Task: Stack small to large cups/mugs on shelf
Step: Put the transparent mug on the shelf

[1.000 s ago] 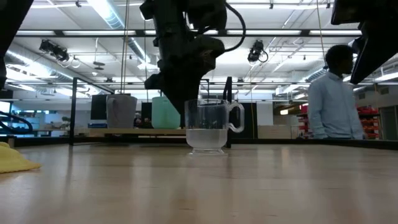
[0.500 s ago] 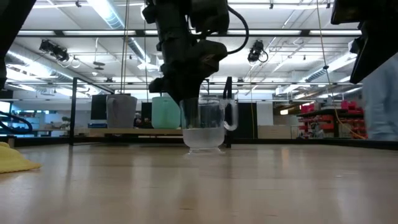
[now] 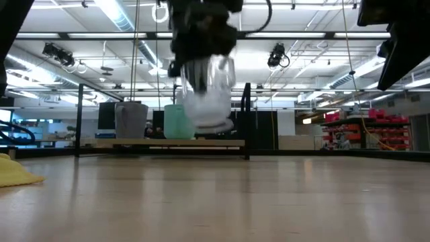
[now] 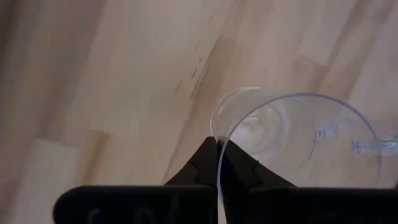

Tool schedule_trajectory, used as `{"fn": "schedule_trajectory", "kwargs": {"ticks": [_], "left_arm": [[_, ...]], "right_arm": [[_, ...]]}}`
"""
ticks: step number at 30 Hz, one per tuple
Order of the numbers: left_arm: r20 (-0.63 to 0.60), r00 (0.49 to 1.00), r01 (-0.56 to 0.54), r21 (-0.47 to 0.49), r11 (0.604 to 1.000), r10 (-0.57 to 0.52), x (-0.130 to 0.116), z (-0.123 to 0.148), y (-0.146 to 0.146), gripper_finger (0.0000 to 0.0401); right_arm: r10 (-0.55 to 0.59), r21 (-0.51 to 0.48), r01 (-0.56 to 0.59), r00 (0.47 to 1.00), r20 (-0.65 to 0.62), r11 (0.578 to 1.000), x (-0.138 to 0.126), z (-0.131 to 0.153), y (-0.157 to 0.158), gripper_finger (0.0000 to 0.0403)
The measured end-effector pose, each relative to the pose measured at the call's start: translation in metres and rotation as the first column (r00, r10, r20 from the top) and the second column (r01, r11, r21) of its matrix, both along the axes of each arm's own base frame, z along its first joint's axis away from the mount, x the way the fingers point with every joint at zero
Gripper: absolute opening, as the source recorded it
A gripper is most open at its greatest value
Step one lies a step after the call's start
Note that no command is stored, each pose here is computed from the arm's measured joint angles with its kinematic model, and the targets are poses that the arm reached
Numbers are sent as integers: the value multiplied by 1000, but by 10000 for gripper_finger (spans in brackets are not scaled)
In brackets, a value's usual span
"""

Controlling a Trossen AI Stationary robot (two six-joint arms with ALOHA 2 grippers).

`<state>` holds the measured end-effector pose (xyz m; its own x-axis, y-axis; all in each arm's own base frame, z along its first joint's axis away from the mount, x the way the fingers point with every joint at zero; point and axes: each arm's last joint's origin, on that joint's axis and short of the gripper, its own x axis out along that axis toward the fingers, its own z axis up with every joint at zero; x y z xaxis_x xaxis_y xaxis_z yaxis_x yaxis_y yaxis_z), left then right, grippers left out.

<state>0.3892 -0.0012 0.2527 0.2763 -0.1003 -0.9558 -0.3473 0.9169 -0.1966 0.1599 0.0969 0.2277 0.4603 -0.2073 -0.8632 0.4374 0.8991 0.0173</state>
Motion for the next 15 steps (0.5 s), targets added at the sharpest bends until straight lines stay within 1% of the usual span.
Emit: {"fn": "schedule_trajectory", "kwargs": {"ticks": [2, 4, 8, 11, 15], "left_arm": [[-7, 999, 46, 29, 999, -46, -2, 23, 3, 6], [17, 996, 91, 81, 993, -93, -3, 48, 8, 8], [70, 978, 176, 211, 962, -194, -10, 98, 24, 6], [136, 961, 194, 289, 938, -241, -16, 130, 43, 7], [190, 941, 194, 376, 906, -280, -26, 156, 74, 6]], "right_arm": [[1, -25, -1, 1000, 13, 1000, 0, 0, -1, 107], [-6, -52, 8, 1000, 30, 999, 1, 1, -1, 107], [-17, -84, 22, 998, 53, 996, 1, 1, -2, 107], [-19, -90, 24, 998, 57, 996, 1, 1, -3, 107], [-22, -100, 28, 998, 65, 995, 1, 2, -3, 107]]}}
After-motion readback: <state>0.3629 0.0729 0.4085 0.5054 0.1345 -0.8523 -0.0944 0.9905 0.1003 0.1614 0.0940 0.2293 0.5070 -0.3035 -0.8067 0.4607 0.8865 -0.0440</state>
